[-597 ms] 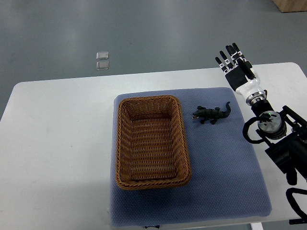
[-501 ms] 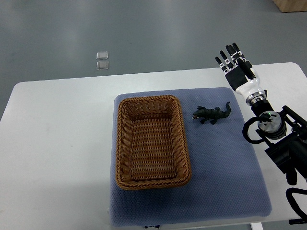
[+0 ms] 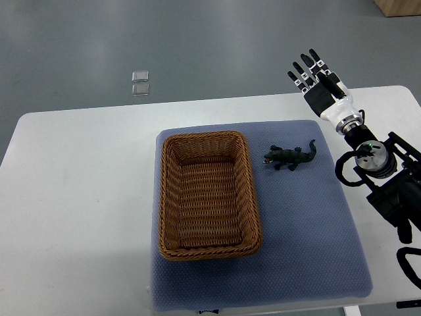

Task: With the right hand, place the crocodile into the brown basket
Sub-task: 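Raise the right hand and swing it toward the green crocodile, then lower the right hand over the green toy crocodile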

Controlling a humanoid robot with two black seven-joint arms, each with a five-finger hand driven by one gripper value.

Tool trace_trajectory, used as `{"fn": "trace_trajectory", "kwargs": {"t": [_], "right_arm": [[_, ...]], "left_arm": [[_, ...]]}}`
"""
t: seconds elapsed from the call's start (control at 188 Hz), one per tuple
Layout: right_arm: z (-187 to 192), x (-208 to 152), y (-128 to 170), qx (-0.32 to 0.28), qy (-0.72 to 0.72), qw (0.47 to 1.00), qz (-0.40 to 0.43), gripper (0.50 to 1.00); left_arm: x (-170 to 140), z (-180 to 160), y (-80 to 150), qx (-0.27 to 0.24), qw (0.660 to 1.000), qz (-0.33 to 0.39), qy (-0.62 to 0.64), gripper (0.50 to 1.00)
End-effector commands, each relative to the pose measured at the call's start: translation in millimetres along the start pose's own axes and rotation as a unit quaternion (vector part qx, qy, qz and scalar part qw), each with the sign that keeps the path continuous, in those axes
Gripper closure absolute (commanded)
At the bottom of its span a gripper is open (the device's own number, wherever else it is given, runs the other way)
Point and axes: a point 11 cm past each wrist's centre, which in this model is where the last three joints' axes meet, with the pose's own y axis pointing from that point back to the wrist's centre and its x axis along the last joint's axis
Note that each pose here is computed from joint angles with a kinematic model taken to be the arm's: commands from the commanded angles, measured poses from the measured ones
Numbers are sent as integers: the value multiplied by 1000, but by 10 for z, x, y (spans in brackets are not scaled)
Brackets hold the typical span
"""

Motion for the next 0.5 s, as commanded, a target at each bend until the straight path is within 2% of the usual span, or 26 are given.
{"fn": "trace_trajectory", "kwargs": {"t": [0.0, 0.107, 0.219, 0.32, 0.384, 0.496], "right_arm": [[-102, -35, -29, -18, 52, 998, -14, 532], [-297, -304, -168, -49, 160, 983, -77, 532], [-435, -515, -254, -109, 318, 932, -132, 532], [-555, -642, -314, -188, 495, 832, -165, 532], [-626, -683, -337, -217, 567, 776, -173, 532], [-699, -899, -382, -270, 687, 642, -208, 532]], "left_arm": [[0, -3, 0, 0, 1000, 0, 0, 500], [0, -2, 0, 0, 1000, 0, 0, 500], [-4, 0, 0, 0, 1000, 0, 2, 500], [-5, 0, 0, 0, 1000, -1, 2, 500], [-5, 0, 0, 0, 1000, -1, 2, 500], [-7, -2, 0, 0, 1000, -2, 0, 500]]}}
